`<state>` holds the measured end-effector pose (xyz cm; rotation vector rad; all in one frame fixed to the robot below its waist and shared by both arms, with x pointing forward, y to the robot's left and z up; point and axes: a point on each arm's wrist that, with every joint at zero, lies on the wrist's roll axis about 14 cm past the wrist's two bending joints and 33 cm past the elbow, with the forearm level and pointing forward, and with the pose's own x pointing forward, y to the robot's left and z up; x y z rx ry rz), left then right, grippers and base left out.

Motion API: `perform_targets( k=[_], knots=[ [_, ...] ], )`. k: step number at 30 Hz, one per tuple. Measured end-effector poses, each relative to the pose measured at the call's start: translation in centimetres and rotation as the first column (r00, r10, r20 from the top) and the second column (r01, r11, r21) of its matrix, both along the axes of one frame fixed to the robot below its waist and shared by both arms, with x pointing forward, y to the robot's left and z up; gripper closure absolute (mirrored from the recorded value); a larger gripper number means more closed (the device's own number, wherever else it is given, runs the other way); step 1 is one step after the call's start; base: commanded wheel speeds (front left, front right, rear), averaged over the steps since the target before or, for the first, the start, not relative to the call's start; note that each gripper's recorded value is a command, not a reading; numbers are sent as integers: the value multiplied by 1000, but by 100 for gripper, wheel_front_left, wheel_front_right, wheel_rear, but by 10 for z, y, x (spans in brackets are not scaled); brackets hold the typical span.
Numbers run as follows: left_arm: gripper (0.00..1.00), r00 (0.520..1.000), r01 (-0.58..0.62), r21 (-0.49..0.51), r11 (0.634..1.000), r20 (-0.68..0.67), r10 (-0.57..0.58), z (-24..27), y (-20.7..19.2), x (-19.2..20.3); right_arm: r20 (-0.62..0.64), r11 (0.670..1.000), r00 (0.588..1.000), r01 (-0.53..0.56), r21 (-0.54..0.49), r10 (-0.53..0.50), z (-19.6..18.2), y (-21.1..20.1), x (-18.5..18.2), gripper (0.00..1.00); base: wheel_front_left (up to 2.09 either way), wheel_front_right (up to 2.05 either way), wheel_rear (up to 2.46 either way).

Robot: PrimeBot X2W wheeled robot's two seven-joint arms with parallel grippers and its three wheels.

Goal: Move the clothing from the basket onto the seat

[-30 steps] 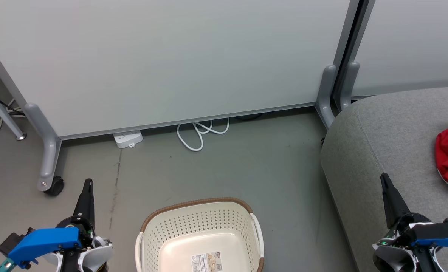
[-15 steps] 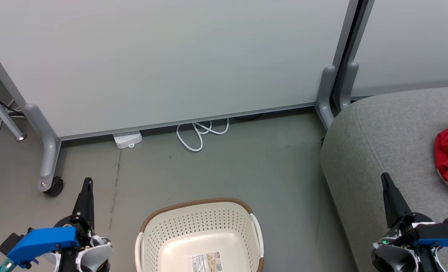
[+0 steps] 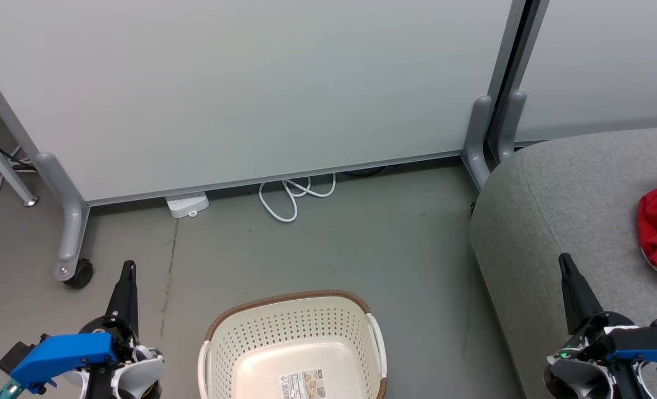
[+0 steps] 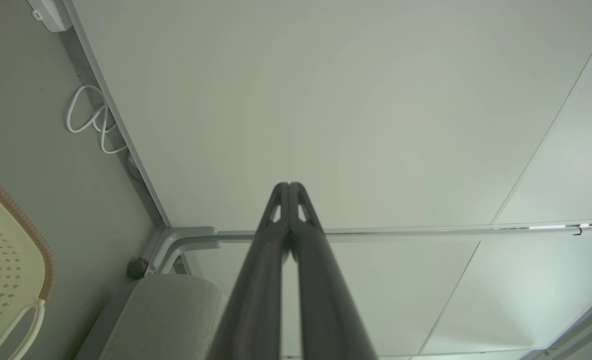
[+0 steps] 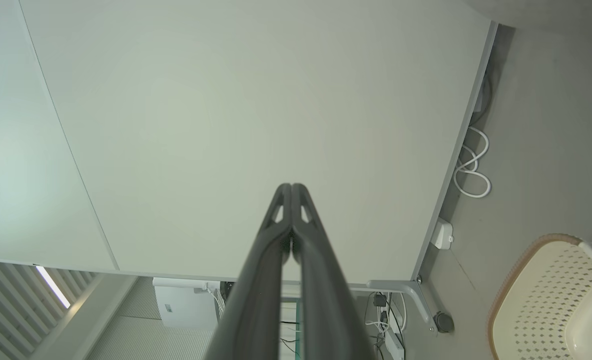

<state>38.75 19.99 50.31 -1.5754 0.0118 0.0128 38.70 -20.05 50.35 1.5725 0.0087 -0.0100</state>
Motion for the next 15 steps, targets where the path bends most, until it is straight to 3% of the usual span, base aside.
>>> perform_targets(
  k=[15],
  knots=[
    [100, 1000, 0, 0, 1000, 0, 0, 0, 0, 0, 0, 1000, 1000, 0, 0, 0, 0, 0, 0, 100, 0, 0, 0]
  ],
)
